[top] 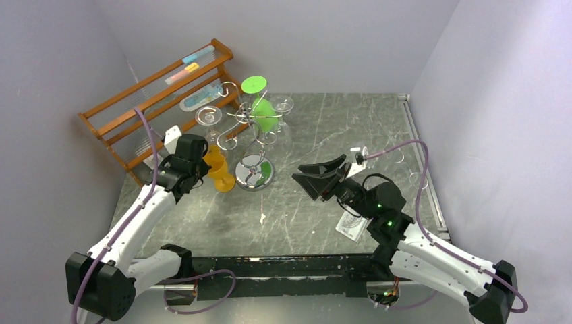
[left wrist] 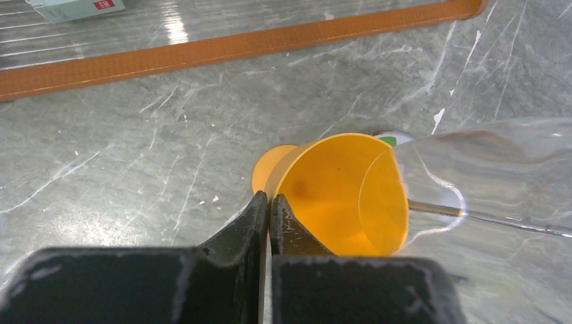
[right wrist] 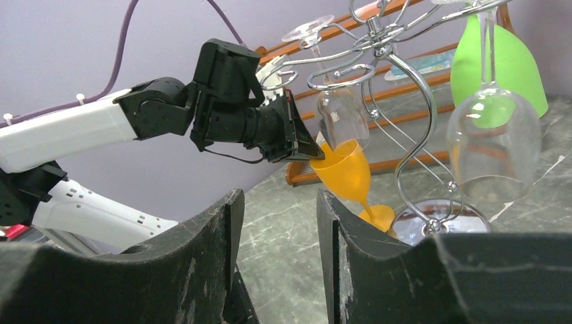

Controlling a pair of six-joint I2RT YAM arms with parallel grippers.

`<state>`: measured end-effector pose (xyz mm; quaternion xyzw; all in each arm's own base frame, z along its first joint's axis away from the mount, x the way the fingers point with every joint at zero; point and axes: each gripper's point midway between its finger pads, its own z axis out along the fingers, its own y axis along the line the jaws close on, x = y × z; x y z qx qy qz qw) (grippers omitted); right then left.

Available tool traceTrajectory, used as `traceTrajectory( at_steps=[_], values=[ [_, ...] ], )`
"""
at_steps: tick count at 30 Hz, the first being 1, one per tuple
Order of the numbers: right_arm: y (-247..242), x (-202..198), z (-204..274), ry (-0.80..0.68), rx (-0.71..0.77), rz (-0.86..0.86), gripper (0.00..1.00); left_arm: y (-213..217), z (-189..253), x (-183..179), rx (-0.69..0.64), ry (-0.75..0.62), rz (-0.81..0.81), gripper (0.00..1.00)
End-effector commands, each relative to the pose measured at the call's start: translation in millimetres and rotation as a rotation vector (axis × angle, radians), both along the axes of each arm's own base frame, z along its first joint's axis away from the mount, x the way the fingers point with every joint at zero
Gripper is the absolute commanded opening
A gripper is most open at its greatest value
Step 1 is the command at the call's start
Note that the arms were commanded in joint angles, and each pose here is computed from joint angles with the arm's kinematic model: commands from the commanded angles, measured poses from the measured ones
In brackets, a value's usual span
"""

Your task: Place the wine glass upside down on the wine glass rack

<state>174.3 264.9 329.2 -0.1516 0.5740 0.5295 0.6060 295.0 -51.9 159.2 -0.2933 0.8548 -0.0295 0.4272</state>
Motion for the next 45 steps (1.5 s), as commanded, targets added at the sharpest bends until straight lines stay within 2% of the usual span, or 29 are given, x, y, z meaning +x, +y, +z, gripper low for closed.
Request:
traceTrajectory(
  at_steps=[1,22,45],
  values=[
    [1.4,0.3,13.5,-0.008,0.021,0.002,0.47,-3.6,-3.6,-9.3,-0.029,0.036,-0.025,0.05],
    [-1.4,-6.0,47.4,-0.061,0.077,0.019,0.47,-25.0,-30.6,-44.9,-0.144,0.213,-0.114,0.05],
    [-10.1,-10.0,53.9,-0.083,0.127,0.008,0.47,-33.7,-40.5,-82.1,-0.206,0.342,-0.168,0.05]
  ],
)
